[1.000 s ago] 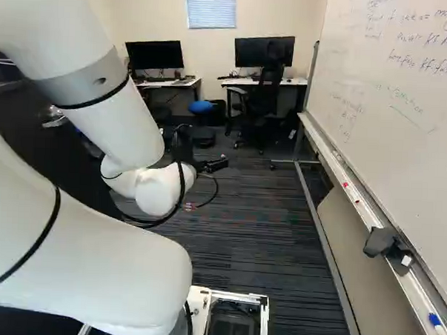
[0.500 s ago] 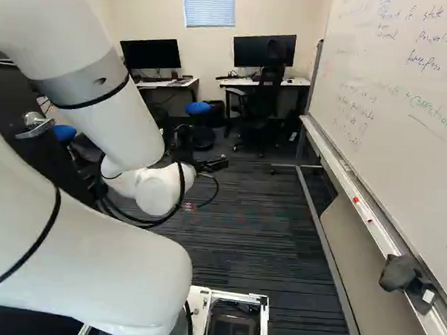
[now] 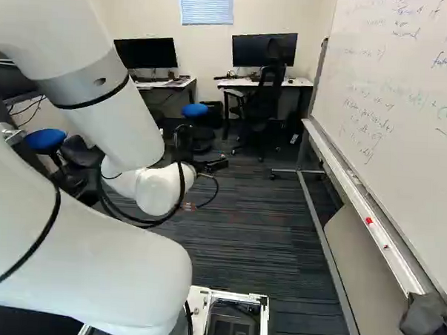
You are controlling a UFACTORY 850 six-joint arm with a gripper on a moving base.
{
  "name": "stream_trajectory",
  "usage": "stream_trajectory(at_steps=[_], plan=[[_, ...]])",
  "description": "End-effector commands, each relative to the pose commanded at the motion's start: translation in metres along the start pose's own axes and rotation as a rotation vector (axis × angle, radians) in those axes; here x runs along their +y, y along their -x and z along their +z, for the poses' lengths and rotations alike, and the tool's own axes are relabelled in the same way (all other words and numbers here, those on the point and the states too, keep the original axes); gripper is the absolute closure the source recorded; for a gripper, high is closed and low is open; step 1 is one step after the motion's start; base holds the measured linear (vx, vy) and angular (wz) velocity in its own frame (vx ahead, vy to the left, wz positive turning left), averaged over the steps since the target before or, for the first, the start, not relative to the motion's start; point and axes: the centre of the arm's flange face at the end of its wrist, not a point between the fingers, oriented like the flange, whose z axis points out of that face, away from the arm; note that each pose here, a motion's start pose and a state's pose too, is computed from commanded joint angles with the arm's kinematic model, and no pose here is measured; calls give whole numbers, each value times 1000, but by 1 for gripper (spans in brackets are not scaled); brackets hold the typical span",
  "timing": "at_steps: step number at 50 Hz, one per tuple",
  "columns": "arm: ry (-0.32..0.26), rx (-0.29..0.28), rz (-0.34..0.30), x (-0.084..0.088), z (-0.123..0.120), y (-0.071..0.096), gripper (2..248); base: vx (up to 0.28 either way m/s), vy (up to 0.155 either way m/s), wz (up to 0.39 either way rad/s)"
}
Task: Open the door and move inside
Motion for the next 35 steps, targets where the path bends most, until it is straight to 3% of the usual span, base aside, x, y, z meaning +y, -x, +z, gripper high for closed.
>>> stream_trajectory(at_steps=[35], plan=[[0, 0, 0, 0, 0, 0, 3, 215, 7, -2]])
